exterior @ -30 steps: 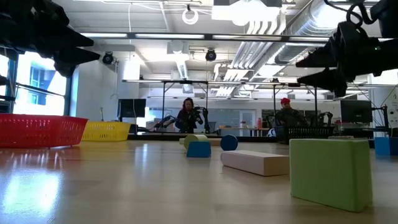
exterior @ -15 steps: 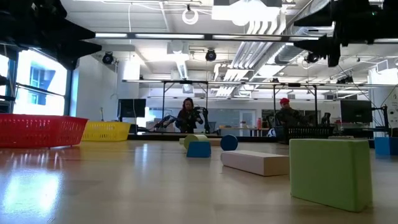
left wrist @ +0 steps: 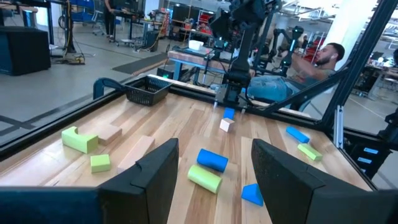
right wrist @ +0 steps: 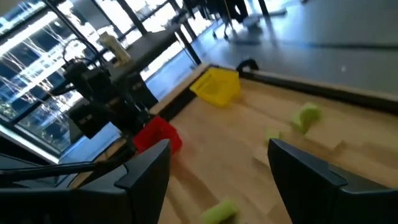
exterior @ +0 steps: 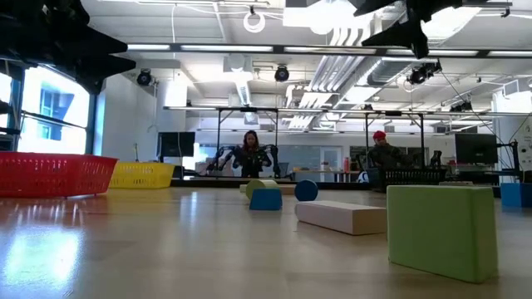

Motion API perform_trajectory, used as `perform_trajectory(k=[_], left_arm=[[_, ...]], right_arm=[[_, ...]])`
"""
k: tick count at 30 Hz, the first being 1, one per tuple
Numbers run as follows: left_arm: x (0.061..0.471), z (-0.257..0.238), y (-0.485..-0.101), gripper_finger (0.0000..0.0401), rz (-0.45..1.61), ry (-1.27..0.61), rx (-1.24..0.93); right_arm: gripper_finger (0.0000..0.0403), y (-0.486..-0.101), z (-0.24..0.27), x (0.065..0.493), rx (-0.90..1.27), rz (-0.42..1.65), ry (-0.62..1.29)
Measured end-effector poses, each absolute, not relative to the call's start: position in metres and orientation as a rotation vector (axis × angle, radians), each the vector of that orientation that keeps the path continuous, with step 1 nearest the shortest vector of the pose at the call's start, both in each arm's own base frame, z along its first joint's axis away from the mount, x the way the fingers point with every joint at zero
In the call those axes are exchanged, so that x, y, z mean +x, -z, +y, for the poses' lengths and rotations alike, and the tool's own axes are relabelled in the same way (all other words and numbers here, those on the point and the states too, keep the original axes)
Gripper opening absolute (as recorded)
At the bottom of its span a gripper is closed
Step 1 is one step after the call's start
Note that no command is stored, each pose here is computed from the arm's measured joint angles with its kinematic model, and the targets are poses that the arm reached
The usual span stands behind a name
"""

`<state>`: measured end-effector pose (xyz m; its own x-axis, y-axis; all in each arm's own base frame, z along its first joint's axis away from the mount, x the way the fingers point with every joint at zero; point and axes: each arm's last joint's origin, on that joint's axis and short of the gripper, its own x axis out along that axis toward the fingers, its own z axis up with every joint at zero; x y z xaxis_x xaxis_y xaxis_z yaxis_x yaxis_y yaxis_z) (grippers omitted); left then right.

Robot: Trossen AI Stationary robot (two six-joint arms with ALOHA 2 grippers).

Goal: Sort & place blocks by color
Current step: Put the blue block into the black bin

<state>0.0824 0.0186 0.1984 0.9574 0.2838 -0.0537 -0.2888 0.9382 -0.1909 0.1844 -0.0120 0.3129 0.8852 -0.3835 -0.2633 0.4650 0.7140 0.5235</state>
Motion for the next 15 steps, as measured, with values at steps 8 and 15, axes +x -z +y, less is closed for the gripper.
perform_trajectory(k=[8, 15], left_arm=[[0.082, 0.019, -0.198, 0.0190, 0.025, -0.292, -0.199], [0.082, 0.019, -0.198, 0.0190, 0.029, -0.293, -0.199]], right_arm=[[0.0254, -0.329, -0.005, 0.238, 0.777, 0.368, 0.440], [0.0254, -0.340, 0.008, 0.280, 0.777, 0.562, 0.480]])
